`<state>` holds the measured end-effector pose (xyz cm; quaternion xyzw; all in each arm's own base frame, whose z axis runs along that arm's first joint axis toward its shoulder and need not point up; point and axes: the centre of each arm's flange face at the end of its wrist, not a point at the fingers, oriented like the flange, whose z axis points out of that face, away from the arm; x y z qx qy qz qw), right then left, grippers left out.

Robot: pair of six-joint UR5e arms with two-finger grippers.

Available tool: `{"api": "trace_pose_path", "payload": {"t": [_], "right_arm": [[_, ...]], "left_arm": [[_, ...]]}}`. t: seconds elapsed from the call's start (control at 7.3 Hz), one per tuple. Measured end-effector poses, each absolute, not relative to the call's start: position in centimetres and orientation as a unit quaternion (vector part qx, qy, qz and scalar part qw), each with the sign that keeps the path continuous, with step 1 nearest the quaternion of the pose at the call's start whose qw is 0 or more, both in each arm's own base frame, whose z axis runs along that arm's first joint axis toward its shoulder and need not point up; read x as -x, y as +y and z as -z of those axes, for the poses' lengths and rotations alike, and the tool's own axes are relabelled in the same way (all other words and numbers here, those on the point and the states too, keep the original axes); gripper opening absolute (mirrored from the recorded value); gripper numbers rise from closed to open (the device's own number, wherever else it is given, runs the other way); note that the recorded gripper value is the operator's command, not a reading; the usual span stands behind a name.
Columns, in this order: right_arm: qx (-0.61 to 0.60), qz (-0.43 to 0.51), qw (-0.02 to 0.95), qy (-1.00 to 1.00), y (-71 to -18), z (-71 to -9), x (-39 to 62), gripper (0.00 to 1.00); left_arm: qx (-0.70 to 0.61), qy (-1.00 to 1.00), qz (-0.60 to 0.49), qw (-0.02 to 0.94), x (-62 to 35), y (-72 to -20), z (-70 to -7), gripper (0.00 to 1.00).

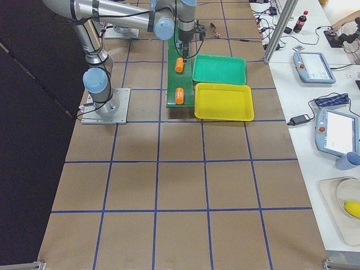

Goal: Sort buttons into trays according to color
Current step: 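Move the left gripper down to a green button in the cluster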

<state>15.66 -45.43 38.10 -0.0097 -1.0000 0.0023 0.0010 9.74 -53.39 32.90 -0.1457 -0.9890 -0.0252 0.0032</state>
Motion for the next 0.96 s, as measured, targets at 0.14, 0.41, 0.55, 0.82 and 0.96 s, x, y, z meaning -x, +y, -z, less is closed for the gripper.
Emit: {"api": "trace_pose_path", "payload": {"t": [0.14,0.41,0.55,0.82,0.96], "right_arm": [[0.009,-0.005,0.001,-1.0,-45.3,-37.8,-15.7,1.0],[0.007,-0.011,0.001,-1.0,-45.1,-38.1,-15.6,1.0],[0.007,-0.014,0.0,-1.0,-44.9,-38.2,-15.7,1.0],[0.007,-0.011,0.001,-1.0,-44.6,-37.9,-15.9,1.0],[0.006,-0.009,0.002,-1.0,-44.5,-37.7,-16.0,1.0]], "left_arm": [[0.174,-0.984,0.035,0.015,-13.8,-52.8,-31.3,1.0],[0.211,-0.976,0.044,0.031,-18.6,-51.7,-27.3,1.0],[0.226,-0.973,0.042,0.032,-19.8,-51.2,-25.3,1.0],[0.261,-0.964,0.037,0.03,-21.0,-50.7,-22.4,1.0],[0.276,-0.96,0.038,0.033,-21.2,-50.6,-21.3,1.0]]}}
